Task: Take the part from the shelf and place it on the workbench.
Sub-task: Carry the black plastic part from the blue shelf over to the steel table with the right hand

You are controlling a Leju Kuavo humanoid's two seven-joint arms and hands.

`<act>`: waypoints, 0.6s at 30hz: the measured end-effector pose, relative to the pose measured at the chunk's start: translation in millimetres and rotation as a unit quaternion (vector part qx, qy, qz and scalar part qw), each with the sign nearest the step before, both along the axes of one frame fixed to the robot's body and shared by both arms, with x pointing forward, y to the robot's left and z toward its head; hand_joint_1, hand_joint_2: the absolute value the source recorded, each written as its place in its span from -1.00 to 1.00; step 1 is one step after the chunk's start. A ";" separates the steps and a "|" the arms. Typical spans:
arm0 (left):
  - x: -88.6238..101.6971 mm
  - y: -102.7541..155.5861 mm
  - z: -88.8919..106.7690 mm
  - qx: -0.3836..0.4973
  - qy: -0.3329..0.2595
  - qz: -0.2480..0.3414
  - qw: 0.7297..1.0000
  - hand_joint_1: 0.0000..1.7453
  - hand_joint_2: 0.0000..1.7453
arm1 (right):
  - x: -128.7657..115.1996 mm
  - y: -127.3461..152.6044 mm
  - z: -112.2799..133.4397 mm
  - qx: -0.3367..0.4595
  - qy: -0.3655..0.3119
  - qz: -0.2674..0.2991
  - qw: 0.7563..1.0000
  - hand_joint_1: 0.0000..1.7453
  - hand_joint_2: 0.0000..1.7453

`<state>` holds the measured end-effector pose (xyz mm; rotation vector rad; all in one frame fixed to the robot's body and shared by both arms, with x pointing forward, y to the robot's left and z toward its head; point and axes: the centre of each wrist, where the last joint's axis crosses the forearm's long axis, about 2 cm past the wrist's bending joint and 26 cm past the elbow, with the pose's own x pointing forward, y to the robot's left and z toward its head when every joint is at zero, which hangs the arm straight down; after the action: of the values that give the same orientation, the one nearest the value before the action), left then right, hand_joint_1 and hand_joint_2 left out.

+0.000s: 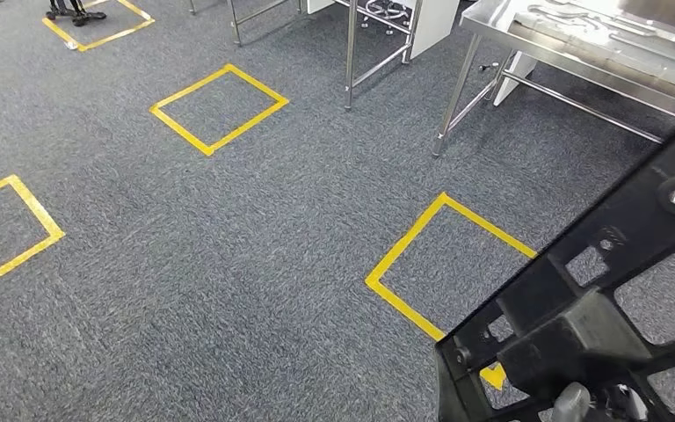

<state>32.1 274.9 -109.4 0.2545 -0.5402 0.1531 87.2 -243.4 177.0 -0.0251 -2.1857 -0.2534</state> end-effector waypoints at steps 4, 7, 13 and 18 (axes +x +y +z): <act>-2.5 0.1 -0.2 0.000 0.002 0.001 1.000 -1.00 -1.00 | 0.6 0.0 0.1 -0.002 0.000 0.000 1.000 1.00 1.00; -0.9 -0.6 -0.1 -0.002 0.000 0.003 1.000 -1.00 -1.00 | 0.7 0.1 0.2 -0.004 0.000 0.001 1.000 1.00 1.00; 3.3 -0.9 0.3 -0.003 -0.005 0.003 1.000 -1.00 -1.00 | 0.7 0.2 0.2 -0.006 0.001 0.000 1.000 1.00 1.00; 0.3 -1.0 0.0 -0.007 -0.001 0.005 1.000 -1.00 -1.00 | 1.5 0.3 0.5 -0.016 0.003 -0.001 1.000 1.00 1.00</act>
<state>32.4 273.9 -109.4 0.2426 -0.5399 0.1665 88.7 -243.1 177.5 -0.0466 -2.1837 -0.2204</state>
